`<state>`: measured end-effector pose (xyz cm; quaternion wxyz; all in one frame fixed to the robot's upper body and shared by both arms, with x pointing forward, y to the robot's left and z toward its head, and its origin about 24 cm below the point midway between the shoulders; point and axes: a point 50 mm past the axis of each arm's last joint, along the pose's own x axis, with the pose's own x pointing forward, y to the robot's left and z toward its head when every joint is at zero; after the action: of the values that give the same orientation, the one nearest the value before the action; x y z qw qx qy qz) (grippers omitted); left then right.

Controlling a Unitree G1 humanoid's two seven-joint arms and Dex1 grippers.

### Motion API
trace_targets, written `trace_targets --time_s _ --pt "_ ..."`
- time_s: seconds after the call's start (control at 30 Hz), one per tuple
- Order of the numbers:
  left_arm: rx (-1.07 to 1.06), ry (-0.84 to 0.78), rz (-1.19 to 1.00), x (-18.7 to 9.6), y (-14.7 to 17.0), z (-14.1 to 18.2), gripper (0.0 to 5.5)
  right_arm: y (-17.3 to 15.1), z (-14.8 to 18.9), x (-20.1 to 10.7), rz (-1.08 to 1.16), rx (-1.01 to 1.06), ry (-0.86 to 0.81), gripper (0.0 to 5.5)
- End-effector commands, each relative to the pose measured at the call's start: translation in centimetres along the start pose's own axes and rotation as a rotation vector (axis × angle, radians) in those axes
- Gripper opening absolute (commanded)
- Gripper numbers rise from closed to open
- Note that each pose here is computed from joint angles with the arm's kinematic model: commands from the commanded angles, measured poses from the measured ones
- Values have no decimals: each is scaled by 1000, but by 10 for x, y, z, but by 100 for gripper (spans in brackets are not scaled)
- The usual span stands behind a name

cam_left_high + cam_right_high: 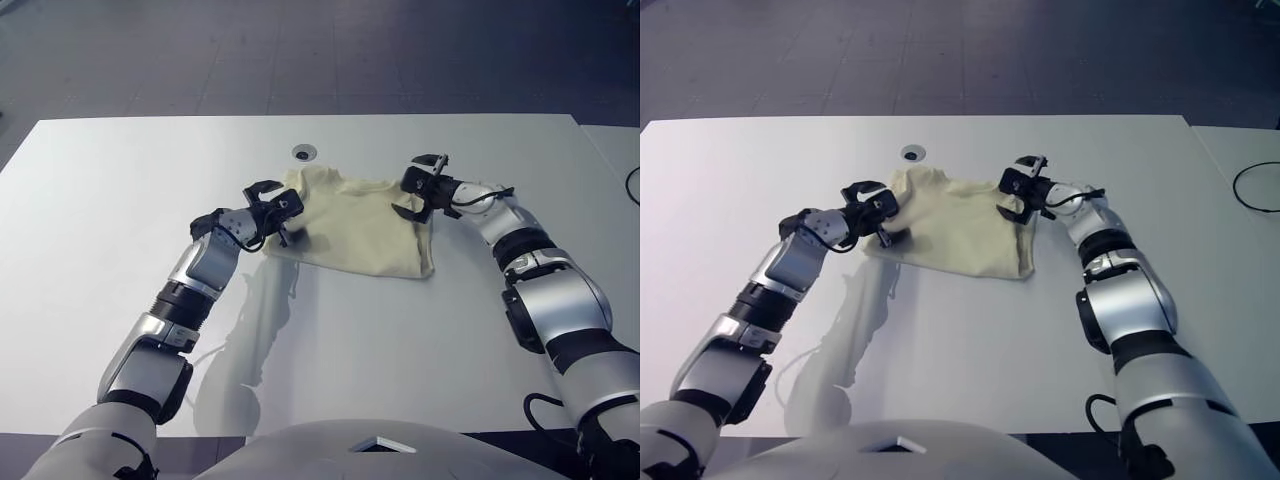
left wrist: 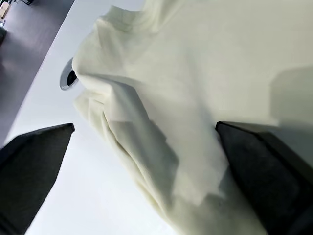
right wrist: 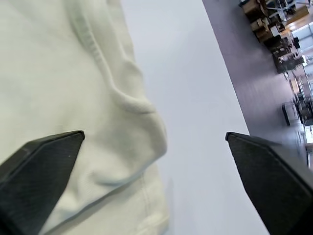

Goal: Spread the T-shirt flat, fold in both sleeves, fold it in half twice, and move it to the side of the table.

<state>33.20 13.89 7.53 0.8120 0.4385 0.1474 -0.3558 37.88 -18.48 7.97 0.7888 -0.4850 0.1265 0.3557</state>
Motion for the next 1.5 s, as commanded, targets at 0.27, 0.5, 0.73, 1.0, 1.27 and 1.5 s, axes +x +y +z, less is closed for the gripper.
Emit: trace_targets --time_s 0.27,0.5,0.73,1.0,1.27,1.5 --pt "403 54 -140 -5 52 -21 540 59 29 -34 491 -205 -183 538" --pt "807 -70 -37 -13 92 16 540 65 93 -54 503 -178 -382 538" --pt "890 -202 234 -31 123 42 540 27 117 -58 284 -30 -455 538" --pt "449 -305 100 -64 50 -14 540 -1 68 -54 99 156 -316 538" --pt "178 -215 257 -67 27 -14 540 -19 67 5 -49 212 -238 538" --pt "88 -216 328 -73 28 6 540 -2 57 27 -41 228 -154 538"
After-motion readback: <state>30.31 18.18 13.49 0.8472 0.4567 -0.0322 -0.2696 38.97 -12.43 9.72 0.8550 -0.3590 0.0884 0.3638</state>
